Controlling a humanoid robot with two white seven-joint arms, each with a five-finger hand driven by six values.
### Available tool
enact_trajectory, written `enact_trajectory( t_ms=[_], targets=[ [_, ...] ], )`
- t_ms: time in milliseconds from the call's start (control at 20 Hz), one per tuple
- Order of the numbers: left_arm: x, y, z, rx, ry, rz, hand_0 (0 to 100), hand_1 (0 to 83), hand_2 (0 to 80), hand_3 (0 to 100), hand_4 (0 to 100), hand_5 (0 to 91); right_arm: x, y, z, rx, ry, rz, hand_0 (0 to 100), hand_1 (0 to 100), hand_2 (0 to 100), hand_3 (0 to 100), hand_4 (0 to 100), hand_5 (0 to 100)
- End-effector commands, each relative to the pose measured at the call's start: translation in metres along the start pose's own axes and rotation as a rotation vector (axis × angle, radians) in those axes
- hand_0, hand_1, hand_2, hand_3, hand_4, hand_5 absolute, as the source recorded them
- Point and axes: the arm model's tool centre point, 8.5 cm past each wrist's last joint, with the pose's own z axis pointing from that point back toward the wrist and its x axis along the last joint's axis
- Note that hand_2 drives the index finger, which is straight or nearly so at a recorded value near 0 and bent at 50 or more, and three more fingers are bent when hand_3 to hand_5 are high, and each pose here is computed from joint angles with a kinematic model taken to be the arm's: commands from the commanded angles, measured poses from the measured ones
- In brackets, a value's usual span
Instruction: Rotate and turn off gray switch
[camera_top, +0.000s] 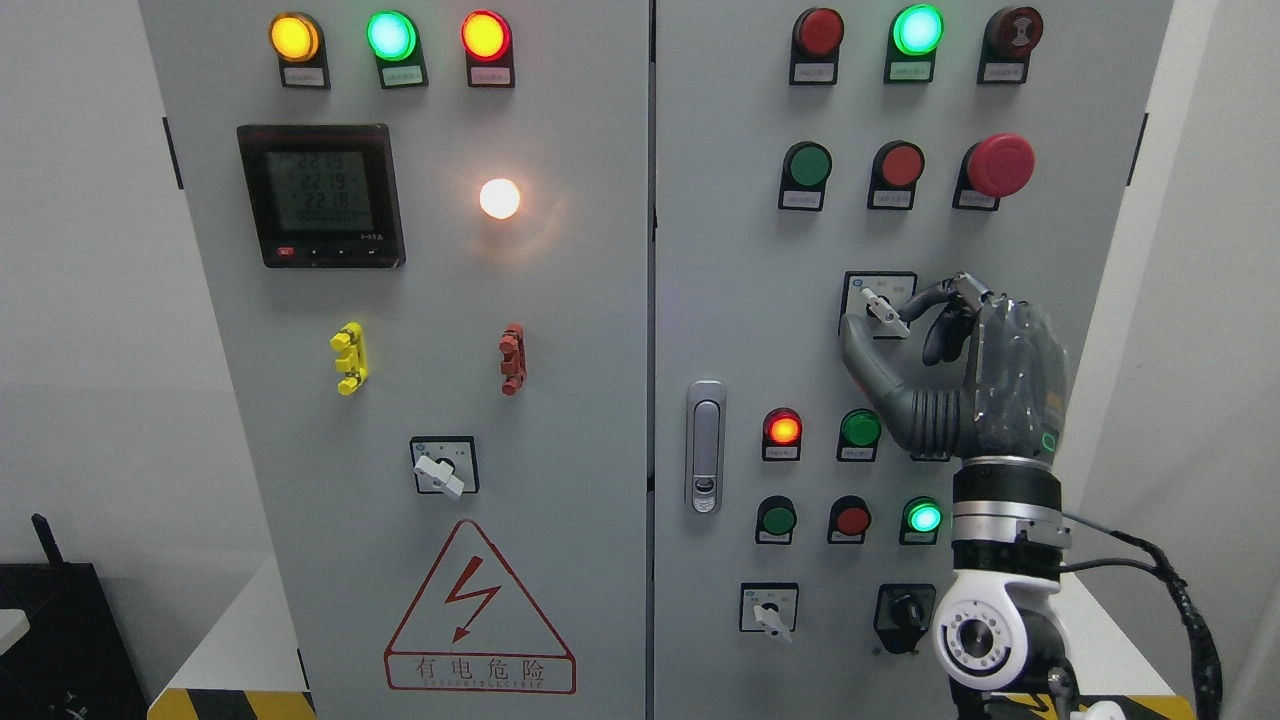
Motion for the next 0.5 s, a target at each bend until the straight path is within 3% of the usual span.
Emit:
enact_trajectory(
  t_ms=[0, 450],
  targets=[
    [0.0149, 0.0001, -0.0010, 0.001, -0.034, 0.030, 12, 38.9, 0.0, 0, 0, 0.0, 0.0013, 0.0008, -0.0009, 0.001, 0.003, 0.002, 13, 46, 61, 94, 94, 100],
    [0.0150, 0.0001, -0.0010, 0.001, -0.036, 0.030, 12, 38.9, 0.0, 0, 0, 0.0, 0.0024, 0.0003, -0.0022, -0.001, 0.004, 0.005, 17, 47, 63, 95, 94, 100]
  ],
)
